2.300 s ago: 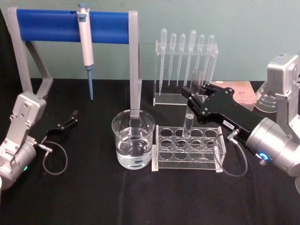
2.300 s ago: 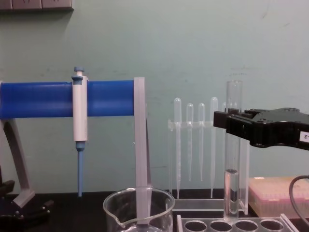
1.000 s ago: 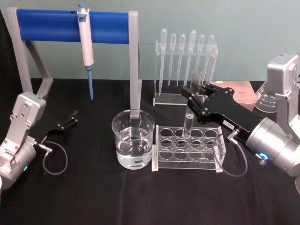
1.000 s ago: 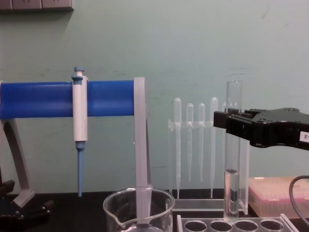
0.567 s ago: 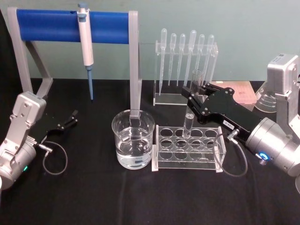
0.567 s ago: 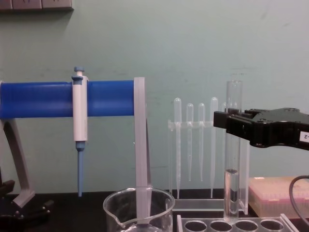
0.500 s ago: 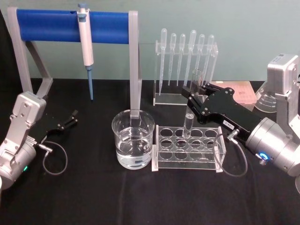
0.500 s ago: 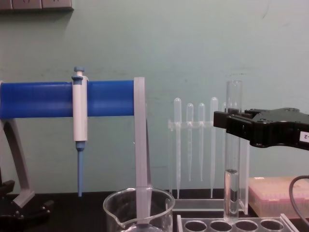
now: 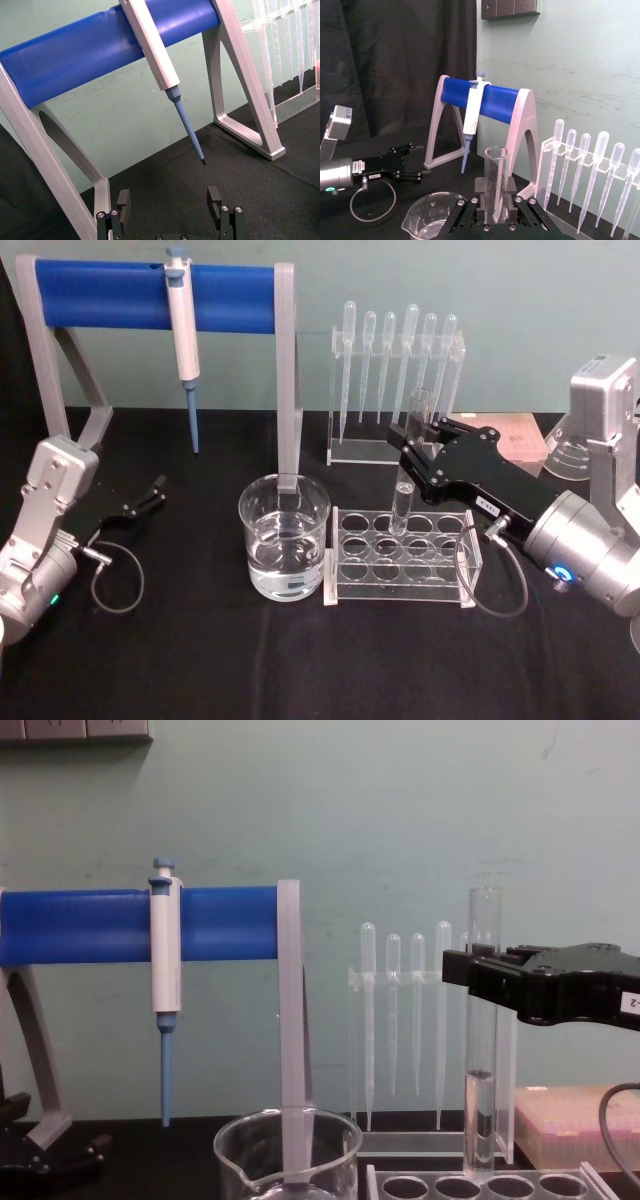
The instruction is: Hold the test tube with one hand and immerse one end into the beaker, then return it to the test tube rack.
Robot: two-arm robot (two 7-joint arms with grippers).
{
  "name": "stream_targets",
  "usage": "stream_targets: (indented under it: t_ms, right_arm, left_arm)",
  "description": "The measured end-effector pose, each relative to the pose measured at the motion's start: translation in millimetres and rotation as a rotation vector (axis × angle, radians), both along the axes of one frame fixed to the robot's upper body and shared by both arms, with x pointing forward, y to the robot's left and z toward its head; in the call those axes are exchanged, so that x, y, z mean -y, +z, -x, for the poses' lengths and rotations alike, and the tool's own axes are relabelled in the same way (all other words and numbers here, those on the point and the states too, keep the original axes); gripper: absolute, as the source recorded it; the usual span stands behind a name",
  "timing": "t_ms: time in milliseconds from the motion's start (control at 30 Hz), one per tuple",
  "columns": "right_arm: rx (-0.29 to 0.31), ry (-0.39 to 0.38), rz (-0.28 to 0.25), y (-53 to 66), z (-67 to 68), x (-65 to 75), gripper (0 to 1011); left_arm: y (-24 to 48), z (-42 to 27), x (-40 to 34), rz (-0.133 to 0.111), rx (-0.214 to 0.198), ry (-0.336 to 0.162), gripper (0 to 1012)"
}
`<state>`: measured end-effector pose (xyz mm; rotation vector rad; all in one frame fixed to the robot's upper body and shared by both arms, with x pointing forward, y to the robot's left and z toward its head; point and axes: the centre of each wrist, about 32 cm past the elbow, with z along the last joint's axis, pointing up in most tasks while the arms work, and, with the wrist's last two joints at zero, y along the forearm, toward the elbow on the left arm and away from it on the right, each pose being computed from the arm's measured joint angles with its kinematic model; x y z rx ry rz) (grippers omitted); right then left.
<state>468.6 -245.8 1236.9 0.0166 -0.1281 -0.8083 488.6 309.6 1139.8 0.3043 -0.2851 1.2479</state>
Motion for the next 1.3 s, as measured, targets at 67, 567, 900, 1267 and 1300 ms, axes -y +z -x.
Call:
stream_targets:
  t_ms: [67,567,900,1267,1300]
  right_arm:
    - [0.0,0.0,0.0,0.0,0.0,0.0,238]
    - [0.0,0.0,0.0,0.0,0.0,0.0,238]
    - [0.0,0.0,0.0,0.0,0.0,0.0,238]
    - [0.0,0.0,0.0,0.0,0.0,0.0,238]
    - [0.0,0.0,0.0,0.0,0.0,0.0,238]
  left_arm:
    - [0.0,0.0,0.0,0.0,0.0,0.0,1000]
    - [0.0,0.0,0.0,0.0,0.0,0.0,1000]
    - [0.0,0.0,0.0,0.0,0.0,0.0,1000]
    - [0.0,0.0,0.0,0.0,0.0,0.0,1000]
    - [0.0,0.0,0.0,0.0,0.0,0.0,1000]
